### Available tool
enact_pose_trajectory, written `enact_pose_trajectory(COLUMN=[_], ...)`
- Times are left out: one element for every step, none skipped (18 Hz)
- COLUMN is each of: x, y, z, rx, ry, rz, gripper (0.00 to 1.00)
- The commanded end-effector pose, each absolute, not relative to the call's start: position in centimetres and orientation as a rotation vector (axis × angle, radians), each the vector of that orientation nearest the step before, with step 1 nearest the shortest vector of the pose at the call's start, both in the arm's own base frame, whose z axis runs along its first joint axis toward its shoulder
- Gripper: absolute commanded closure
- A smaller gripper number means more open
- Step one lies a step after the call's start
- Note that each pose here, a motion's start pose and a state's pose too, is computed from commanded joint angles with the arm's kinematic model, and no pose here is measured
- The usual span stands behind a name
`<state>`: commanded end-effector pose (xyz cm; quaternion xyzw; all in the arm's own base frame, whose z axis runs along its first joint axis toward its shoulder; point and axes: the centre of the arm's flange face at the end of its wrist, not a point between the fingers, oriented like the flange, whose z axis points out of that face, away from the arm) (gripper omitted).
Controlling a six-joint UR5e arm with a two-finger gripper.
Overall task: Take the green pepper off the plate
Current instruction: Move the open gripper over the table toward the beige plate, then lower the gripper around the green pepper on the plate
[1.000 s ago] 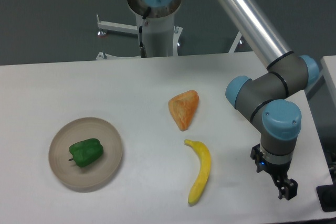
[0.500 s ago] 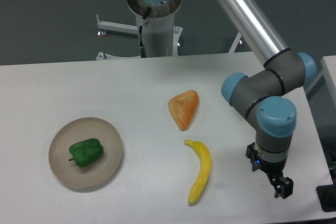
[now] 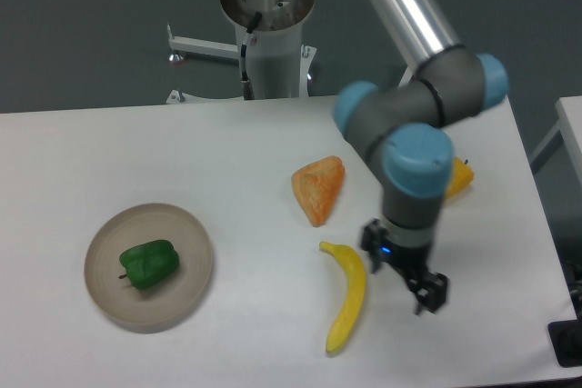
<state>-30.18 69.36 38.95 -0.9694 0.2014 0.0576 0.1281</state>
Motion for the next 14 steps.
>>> enact_pose_trajectory(x=[-28.5, -27.0, -25.5, -23.6, -21.9, -20.2, -18.6, -17.1, -15.9, -14.5, -13.1, -12.2, -11.3, -10.7], y=[69.5, 69.5, 69.4, 69.6, 69.8, 70.1, 70.2, 70.3, 70.3, 70.5, 70.6, 70.7, 70.8, 70.9], z=[39.1, 39.2, 39.2, 38.9, 38.9, 39.0, 38.8, 38.5, 38.0, 37.3, 36.7, 36.1, 35.6, 35.2], rx=[-2.823, -2.827, -2.828, -2.829, -2.828, -2.822, -2.819, -2.819, -2.82, -2.821, -2.824, -2.826, -2.828, -2.83], ry=[0.577, 0.566, 0.573, 0.605, 0.635, 0.666, 0.696, 0.723, 0.748, 0.776, 0.806, 0.825, 0.844, 0.856], rz=[0.157, 0.142, 0.132, 0.125, 0.125, 0.121, 0.115, 0.103, 0.092, 0.076, 0.065, 0.051, 0.041, 0.035], gripper=[0.0, 0.0, 0.0, 0.0, 0.0, 0.0, 0.0, 0.0, 0.0, 0.0, 0.0, 0.0, 0.0, 0.0])
